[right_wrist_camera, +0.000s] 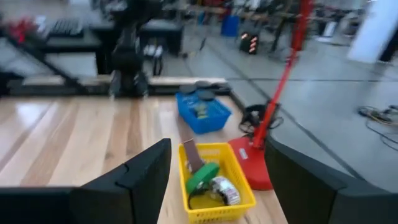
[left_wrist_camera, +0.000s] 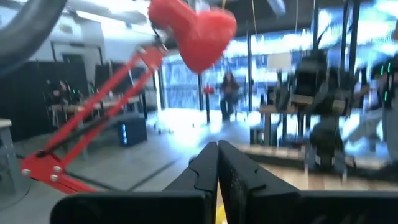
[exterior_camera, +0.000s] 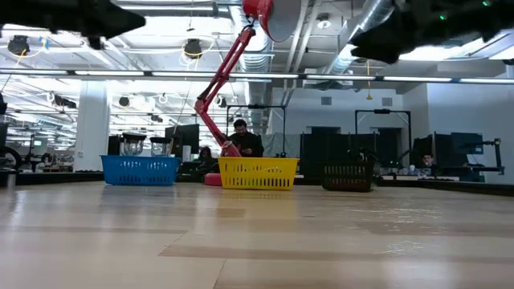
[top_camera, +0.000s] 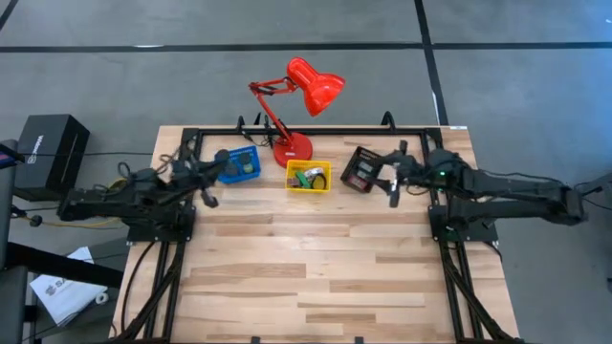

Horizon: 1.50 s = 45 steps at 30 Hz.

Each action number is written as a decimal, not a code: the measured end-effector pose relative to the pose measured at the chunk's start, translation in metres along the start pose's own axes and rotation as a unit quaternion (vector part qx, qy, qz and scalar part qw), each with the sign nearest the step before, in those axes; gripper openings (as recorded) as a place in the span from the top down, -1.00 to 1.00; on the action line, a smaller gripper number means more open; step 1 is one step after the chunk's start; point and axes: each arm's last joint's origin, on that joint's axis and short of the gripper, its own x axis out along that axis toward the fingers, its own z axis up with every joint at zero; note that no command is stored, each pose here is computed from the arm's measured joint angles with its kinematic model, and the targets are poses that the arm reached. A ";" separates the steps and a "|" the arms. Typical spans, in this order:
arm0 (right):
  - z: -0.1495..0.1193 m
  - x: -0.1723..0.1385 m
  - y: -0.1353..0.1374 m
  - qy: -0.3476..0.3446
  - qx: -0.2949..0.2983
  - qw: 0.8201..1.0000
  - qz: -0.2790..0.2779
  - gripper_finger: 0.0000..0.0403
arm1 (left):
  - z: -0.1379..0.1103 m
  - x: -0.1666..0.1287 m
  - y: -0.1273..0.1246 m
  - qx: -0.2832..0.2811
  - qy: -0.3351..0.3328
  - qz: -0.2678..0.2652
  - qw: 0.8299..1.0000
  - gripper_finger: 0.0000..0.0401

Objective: Pick & Place Office items
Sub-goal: Return to Home Position

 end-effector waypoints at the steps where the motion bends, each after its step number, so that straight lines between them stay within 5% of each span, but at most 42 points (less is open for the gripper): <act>1: -0.004 -0.005 -0.001 -0.011 0.008 1.000 -0.006 -0.24 | -0.002 -0.005 0.002 -0.008 -0.013 0.002 1.000 0.98; 19: -0.065 -0.074 0.005 -0.159 0.060 0.985 -0.025 -0.24 | -0.038 -0.024 0.008 -0.013 -0.108 0.023 0.994 0.99; 27: -0.085 -0.064 0.004 -0.114 0.073 0.988 -0.073 -0.24 | -0.044 -0.024 0.004 -0.014 -0.127 -0.008 0.992 0.99; 33: -0.098 -0.057 0.006 -0.154 0.077 0.982 -0.075 -0.24 | -0.042 -0.024 0.003 0.001 -0.137 -0.019 0.990 0.99; 45: -0.104 -0.055 0.007 -0.127 0.107 0.984 -0.066 -0.24 | -0.056 -0.012 -0.005 0.021 -0.065 -0.037 0.997 1.00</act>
